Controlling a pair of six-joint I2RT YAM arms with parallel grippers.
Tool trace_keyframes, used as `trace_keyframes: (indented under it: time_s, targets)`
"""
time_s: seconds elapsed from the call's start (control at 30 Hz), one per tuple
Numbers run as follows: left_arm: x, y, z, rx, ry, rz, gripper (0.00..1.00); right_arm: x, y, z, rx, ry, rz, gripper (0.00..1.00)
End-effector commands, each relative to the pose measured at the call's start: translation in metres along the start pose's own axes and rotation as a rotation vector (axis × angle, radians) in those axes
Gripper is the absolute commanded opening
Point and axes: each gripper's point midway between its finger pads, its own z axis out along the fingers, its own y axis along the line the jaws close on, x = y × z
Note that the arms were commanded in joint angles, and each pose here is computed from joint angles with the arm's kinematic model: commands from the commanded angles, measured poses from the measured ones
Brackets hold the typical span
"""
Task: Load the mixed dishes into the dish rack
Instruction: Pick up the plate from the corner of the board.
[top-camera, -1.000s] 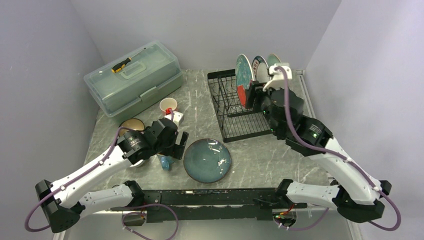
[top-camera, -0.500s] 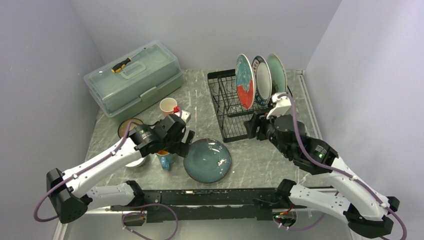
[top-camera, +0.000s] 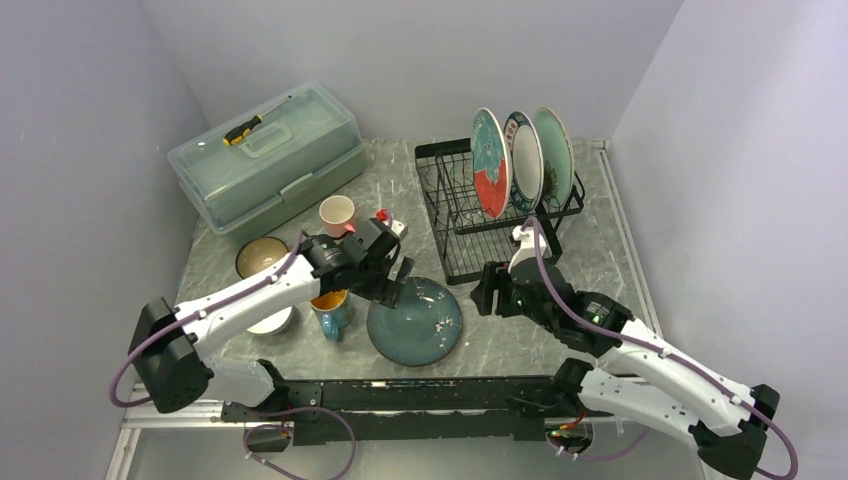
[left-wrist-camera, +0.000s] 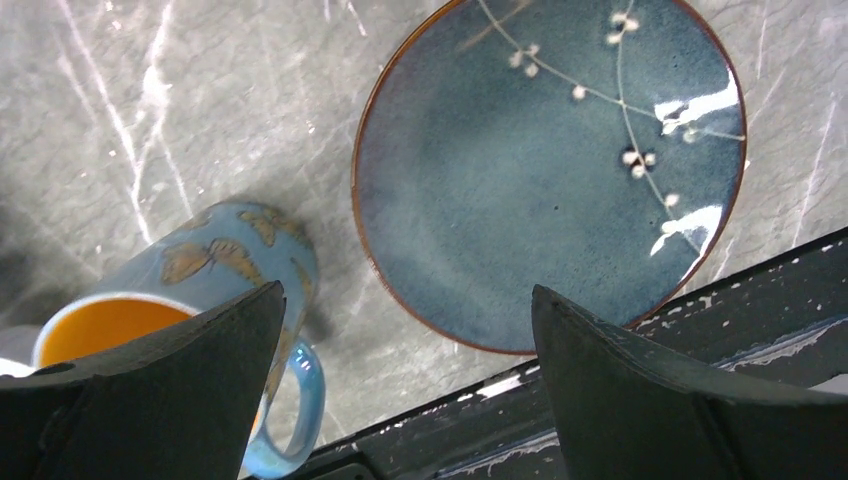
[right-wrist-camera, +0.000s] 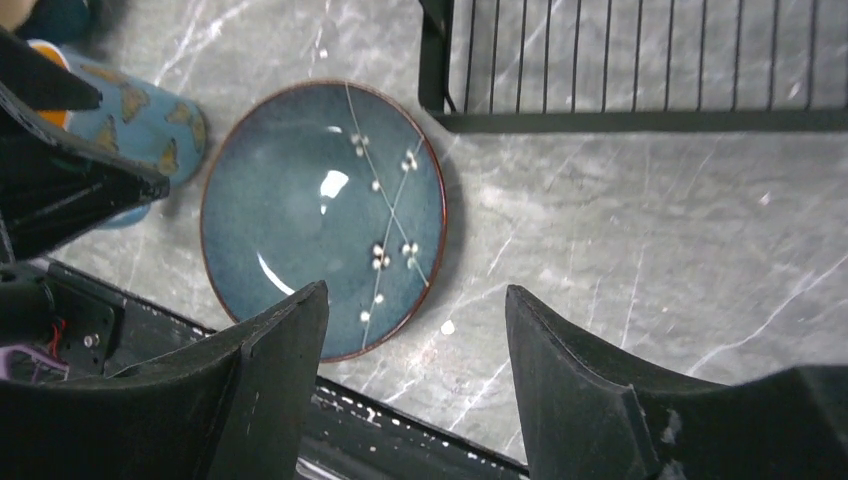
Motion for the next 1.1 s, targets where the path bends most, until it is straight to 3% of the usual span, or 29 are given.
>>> trace_keyframes:
  time_s: [0.0,0.2,0.43,0.57,1.07]
  targets:
    - [-0.017,-0.019,0.013,0.062,-0.036,-0.024,0.99,0.017,0.011,0.007,-0.074,0.017,0.113,0.68]
    - [-0.009,-0.017,0.033,0.028,-0.013,-0.058,0.91,0.051,0.003,0.018,-0.075,0.077,0.183,0.68]
    - [0.005,-0.015,0.054,0.012,0.031,-0.088,0.63,0.069,0.004,0.029,-0.095,0.101,0.233,0.68]
    - [0.011,-0.011,0.060,-0.016,0.051,-0.095,0.54,0.080,0.004,0.035,-0.100,0.126,0.245,0.68]
    - [0.029,0.015,0.073,-0.077,0.077,-0.177,0.37,0.097,0.016,0.049,-0.157,0.173,0.297,0.68]
